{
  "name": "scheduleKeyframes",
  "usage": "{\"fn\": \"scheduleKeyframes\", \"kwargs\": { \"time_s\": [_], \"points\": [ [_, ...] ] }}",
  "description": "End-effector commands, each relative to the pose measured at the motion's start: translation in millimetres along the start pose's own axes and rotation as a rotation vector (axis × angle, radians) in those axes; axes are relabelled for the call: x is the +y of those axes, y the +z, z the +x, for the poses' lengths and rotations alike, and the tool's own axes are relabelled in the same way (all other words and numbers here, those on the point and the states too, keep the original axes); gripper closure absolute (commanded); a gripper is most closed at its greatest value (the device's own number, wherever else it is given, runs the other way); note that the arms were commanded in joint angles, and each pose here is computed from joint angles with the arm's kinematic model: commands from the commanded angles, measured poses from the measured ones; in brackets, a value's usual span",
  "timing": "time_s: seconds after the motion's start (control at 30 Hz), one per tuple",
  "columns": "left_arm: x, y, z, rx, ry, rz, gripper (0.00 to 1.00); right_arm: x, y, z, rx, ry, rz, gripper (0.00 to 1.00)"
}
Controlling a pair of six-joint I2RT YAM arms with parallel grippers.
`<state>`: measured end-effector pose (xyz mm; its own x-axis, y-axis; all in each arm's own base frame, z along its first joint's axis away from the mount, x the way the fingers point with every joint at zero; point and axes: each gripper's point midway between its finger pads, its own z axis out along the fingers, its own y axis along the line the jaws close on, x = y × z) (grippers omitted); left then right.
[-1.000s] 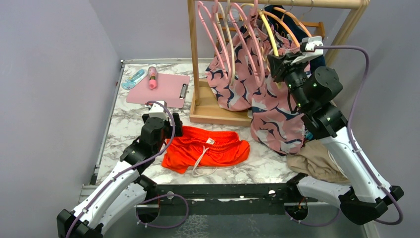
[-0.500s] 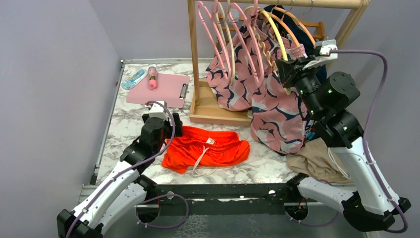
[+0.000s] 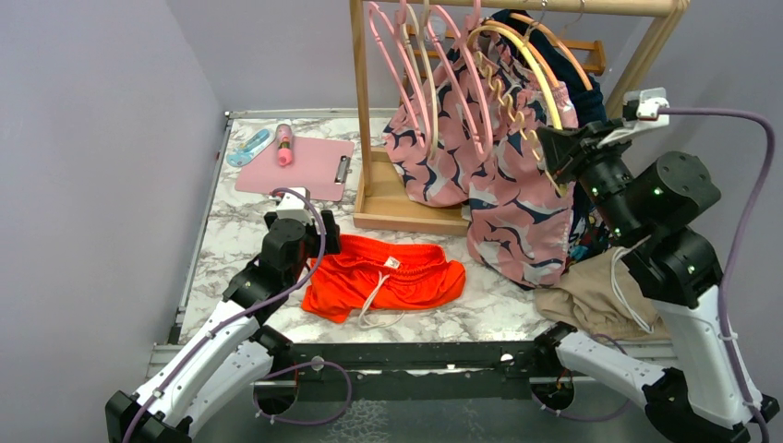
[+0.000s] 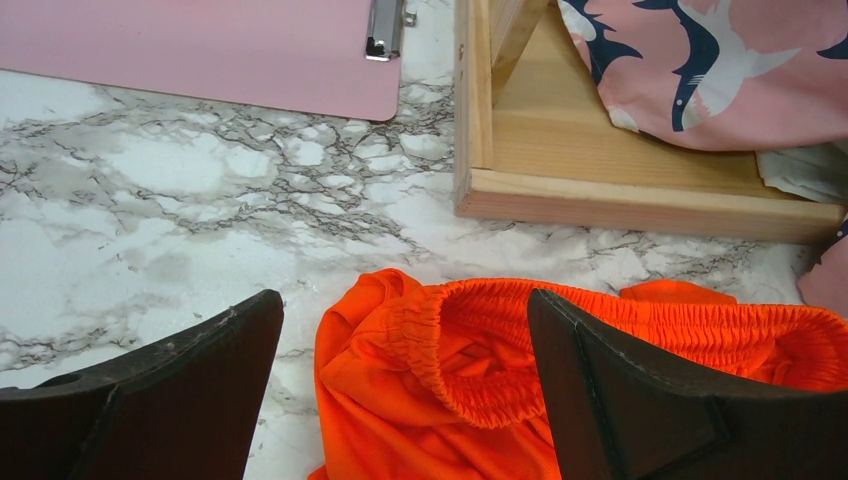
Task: Place the shorts on the hanger
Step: Pick up the hanger from the clothesline.
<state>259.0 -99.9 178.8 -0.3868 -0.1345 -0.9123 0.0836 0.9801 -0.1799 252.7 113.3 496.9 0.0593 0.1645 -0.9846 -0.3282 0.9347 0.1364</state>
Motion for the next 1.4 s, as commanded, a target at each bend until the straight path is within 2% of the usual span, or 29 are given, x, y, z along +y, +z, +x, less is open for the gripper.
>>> {"fn": "scheduleKeyframes", "kwargs": {
  "time_s": [0.0, 0.63, 0.97, 1.17, 1.37],
  "points": [
    [-0.4, -4.6, -17.7, -0.044, -0.021, -0.007, 0.06, -3.0, -29.6, -26.4, -0.046, 0.032, -0.005, 0.99],
    [5.8, -5.2, -18.4, -0.050, -0.020, -0.039, 0.06, -4.8, -113.8, -49.2, -0.030, 0.050, -0.079, 0.99],
    [10.7, -5.8, -20.1, -0.060, -0.021, -0.065, 0.06, 22.4, -153.8, -76.5, -0.125, 0.038, -0.279, 0.99],
    [14.2, -6.4, -19.5, -0.060, -0.020, -0.083, 0.06, 27.1, -164.9, -86.6, -0.173, 0.031, -0.319, 0.99],
    [16.9, -6.9, -19.6, -0.063, -0.024, -0.098, 0.06, 55.1, -169.2, -84.9, -0.198, 0.000, -0.487, 0.99]
  ]
}}
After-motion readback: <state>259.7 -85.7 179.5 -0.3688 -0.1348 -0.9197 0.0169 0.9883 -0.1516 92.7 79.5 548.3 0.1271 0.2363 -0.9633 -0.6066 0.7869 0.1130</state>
